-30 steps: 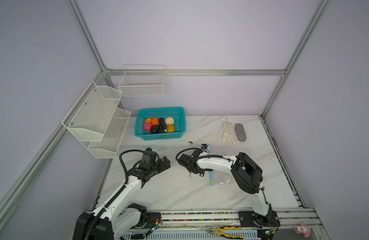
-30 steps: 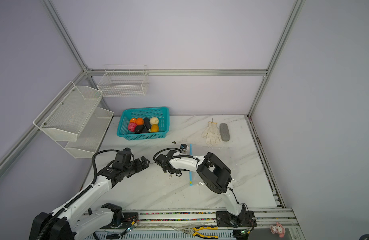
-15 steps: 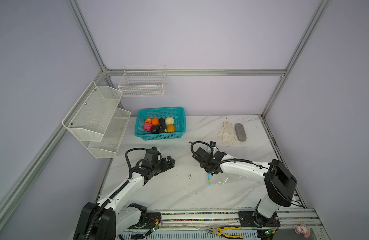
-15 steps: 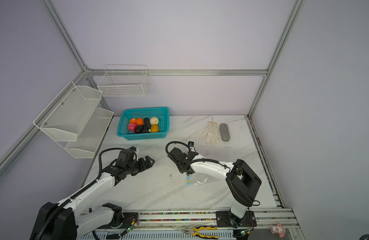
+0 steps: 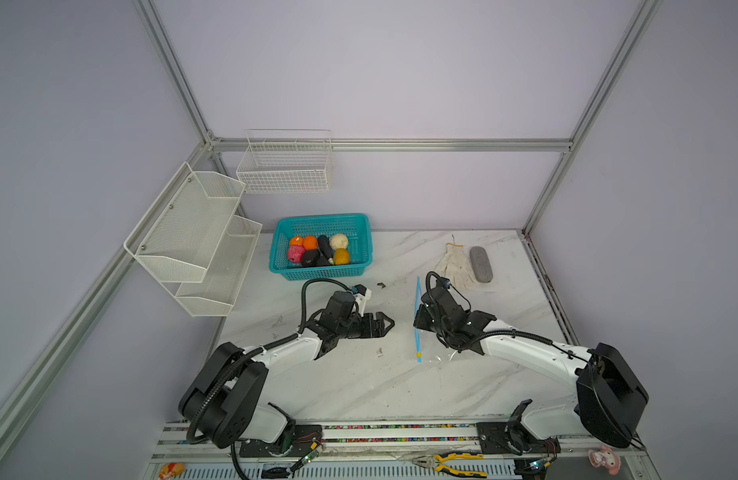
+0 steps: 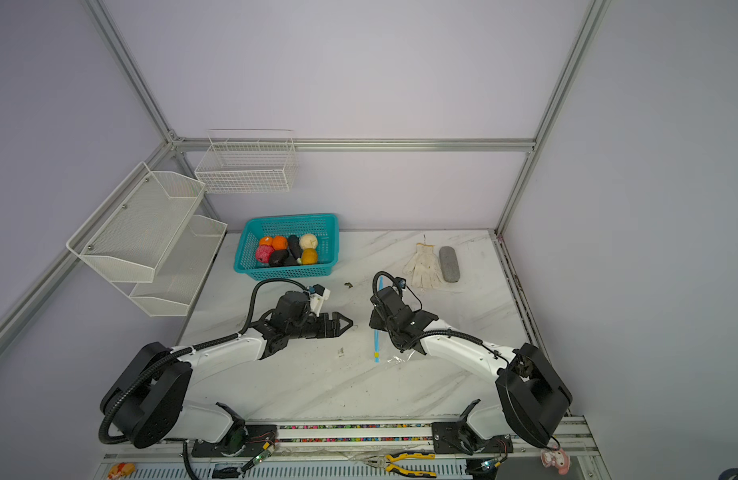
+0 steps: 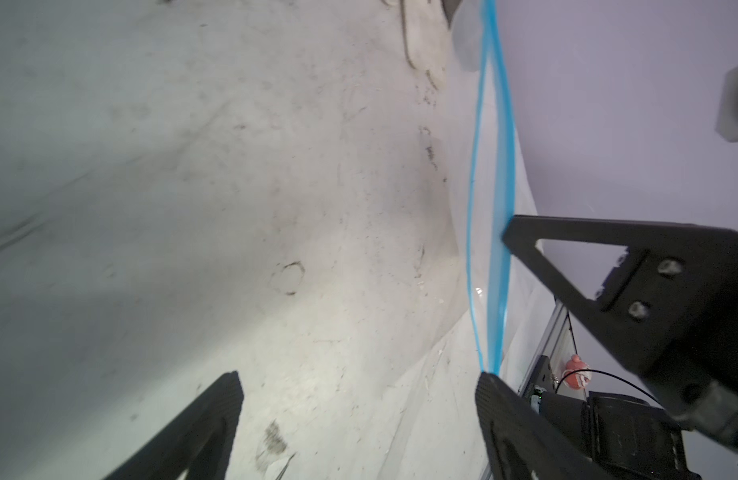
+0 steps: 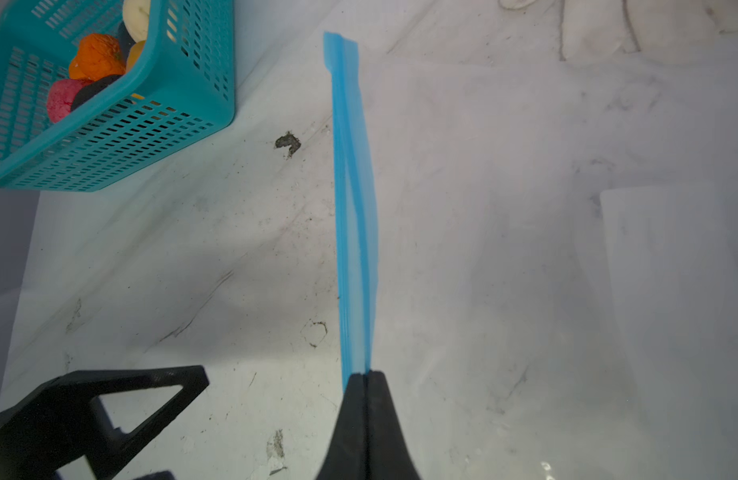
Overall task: Place the food in the zip-top bag and seal the zipper
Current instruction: 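Pinch the blue zipper edge with the right gripper and lift it, then grasp the other zipper lip with the left gripper beside the right gripper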
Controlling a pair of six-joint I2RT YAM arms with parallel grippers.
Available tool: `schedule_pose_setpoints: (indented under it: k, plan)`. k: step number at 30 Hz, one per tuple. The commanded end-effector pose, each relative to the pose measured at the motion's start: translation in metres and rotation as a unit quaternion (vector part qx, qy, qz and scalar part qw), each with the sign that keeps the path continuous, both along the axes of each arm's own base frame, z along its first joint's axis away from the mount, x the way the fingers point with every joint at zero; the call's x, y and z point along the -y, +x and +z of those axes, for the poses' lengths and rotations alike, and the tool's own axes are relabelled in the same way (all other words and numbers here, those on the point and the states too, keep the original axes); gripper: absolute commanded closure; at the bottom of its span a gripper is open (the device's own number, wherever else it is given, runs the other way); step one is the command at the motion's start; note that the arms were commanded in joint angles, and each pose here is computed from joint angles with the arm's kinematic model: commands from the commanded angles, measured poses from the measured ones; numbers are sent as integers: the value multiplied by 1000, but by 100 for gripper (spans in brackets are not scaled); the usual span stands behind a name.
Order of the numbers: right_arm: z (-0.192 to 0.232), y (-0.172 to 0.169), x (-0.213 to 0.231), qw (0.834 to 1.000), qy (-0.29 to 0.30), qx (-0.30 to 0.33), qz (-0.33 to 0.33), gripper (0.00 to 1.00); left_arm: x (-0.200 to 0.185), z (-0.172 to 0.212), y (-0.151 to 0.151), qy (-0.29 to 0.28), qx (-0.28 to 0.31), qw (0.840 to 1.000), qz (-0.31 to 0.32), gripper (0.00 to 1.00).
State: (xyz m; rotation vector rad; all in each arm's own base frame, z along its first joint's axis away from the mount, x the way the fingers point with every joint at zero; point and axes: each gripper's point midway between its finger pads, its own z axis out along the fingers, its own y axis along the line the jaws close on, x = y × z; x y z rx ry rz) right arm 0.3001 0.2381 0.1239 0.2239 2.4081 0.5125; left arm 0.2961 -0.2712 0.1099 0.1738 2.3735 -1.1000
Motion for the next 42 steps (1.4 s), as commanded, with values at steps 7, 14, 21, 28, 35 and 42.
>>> schedule_pose_setpoints:
  k: [7, 14, 21, 28, 35, 42]
  plan:
    - [21, -4, 0, 999, 41, 22, 10, 100, 78, 58, 29, -123, 155, 974, -109, 29]
    - [25, -8, 4, 999, 49, 23, 8, 100, 94, 59, 27, -145, 161, 968, -126, 38]
    - [30, -9, 6, 998, 51, 25, 7, 100, 100, 52, 31, -143, 151, 969, -132, 60]
    - [35, -9, 8, 998, 49, 27, 8, 100, 104, 48, 35, -141, 139, 971, -130, 83]
    - [32, -13, 21, 1000, 21, 18, -9, 100, 99, 54, 34, -125, 134, 976, -117, 100]
    - [22, -9, 34, 999, -42, -3, -27, 85, 106, 73, 20, -103, 145, 977, -120, 100]
